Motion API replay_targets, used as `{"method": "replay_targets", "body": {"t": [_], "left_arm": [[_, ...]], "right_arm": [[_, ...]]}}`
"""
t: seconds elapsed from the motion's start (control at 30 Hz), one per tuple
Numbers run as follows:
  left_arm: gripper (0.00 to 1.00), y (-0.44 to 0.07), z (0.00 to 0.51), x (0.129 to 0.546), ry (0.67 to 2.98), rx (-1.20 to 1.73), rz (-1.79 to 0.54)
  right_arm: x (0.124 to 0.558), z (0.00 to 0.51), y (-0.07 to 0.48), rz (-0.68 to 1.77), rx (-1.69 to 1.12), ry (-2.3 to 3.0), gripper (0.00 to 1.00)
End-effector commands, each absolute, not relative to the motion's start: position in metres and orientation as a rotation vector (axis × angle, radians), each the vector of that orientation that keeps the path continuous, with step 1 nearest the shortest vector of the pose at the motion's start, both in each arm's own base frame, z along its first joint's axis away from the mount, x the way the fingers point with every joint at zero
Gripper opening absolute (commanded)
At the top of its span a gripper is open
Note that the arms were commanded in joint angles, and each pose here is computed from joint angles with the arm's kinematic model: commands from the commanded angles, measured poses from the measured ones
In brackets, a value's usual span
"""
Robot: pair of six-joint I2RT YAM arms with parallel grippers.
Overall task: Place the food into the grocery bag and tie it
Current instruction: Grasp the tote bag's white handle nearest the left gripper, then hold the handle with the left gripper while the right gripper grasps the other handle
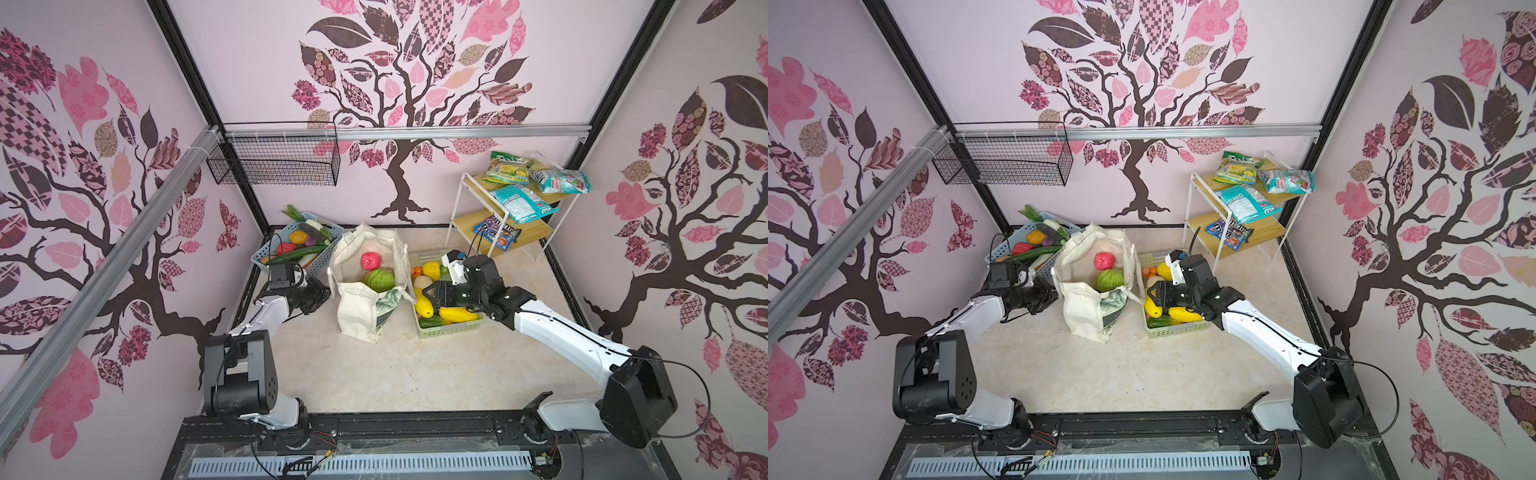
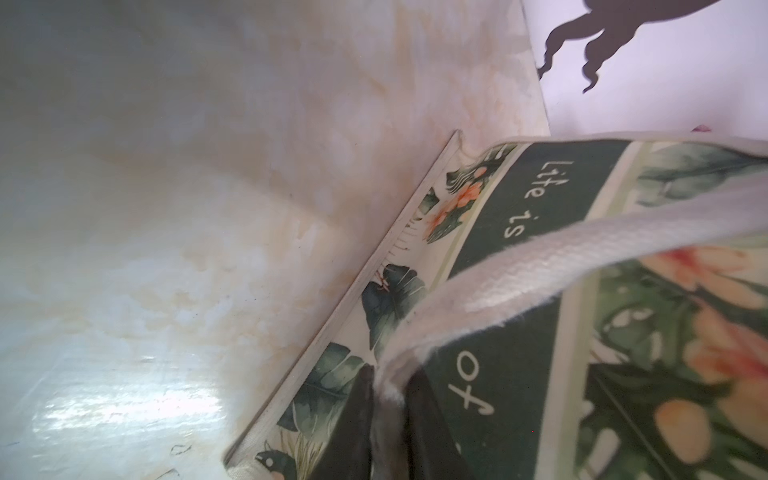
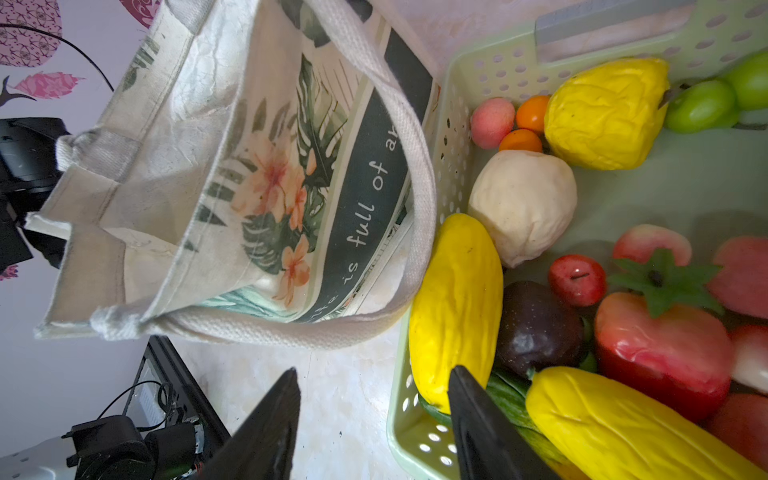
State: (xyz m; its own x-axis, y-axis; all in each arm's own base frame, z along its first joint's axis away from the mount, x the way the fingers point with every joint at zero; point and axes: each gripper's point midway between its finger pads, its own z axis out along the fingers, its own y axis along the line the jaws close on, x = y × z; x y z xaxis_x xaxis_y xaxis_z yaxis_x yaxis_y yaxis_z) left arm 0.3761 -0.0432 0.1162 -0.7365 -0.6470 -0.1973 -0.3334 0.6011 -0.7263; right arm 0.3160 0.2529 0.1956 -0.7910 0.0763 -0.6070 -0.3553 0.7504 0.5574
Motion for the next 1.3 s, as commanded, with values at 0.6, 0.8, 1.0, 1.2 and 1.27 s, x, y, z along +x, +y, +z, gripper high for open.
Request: {"method": "replay_targets", "body": {"t": [0.6, 0.8, 1.0, 1.2, 1.27], "left_arm": [[0.0, 0.033, 0.16, 0.359, 2.202, -0.941, -0.75], [0.0, 0.03, 0.166, 0.363, 2.213, -0.897, -0.771], [0.0, 0.032, 0.176, 0.365, 2.214, -0.857, -0.738], [0.0, 0.031, 0.183, 0.365, 2.225, -0.823, -0.715], [0.0, 0.031, 0.183, 0.365, 2.226, -0.818, -0.708]], "right_arm": [[0.374, 0.155, 0.272, 0.748, -0.214, 2.364, 0.6], [0.391, 0.151, 0.289, 0.771, -0.25, 2.367, 0.6], [0.396, 0.135, 0.304, 0.815, -0.285, 2.45, 0.55], [0.389, 0.112, 0.297, 0.752, -0.305, 2.524, 0.55], [0.387, 0.103, 0.297, 0.747, -0.314, 2.552, 0.54]]}}
